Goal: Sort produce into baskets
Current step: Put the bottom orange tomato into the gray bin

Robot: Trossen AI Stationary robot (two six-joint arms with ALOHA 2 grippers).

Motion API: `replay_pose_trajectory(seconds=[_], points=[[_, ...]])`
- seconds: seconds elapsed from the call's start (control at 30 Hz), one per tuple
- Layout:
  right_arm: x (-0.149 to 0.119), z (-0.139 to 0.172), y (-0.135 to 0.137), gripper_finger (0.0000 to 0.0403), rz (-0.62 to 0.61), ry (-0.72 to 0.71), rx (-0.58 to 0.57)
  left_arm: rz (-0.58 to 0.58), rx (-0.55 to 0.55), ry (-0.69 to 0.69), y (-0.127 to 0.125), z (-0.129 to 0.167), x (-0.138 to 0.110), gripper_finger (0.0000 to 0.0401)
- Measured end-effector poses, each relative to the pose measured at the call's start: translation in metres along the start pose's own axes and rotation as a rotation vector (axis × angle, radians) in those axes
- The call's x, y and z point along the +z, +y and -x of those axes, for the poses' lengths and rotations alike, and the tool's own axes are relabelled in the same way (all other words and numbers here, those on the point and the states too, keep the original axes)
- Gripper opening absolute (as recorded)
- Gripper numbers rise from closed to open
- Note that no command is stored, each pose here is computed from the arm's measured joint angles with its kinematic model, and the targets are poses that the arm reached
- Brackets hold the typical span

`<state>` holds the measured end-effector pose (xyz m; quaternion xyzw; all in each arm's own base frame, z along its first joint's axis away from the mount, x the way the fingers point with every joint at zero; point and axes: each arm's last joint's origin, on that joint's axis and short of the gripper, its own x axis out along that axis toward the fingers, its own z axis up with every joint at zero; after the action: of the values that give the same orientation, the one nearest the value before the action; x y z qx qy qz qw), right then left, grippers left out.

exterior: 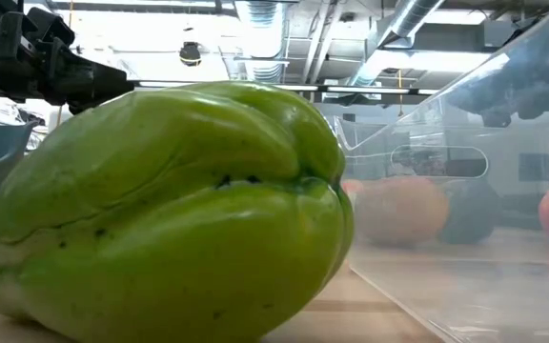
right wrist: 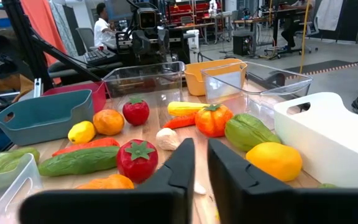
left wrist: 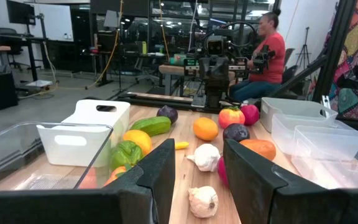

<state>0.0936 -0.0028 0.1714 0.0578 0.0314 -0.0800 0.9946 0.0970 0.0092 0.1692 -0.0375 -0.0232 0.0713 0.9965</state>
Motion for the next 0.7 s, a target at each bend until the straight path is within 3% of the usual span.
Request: replay_pose_trajectory(seconds=[0.33,0.43,0.57,0.7], points=[[0.011,0.007,0.0,0.031,-0.031,0.068,-0.01,0.0,0.0,0.0,0.0,0.0,0.0,0.0122],[0.011,0.01,0.0,0.0358,-0.068,0.128,-0.021,0.0,0.0,0.0,0.0,0.0,0.0,0.0122],[0.018,0.009,0.002,0.0395,-0.098,0.144,0.02,0.0,0.0,0.0,0.0,0.0,0.0,0.0122],[0.023,0.005,0.004,0.0393,-0.098,0.18,0.054,0.0,0.0,0.0,0.0,0.0,0.0,0.0122]])
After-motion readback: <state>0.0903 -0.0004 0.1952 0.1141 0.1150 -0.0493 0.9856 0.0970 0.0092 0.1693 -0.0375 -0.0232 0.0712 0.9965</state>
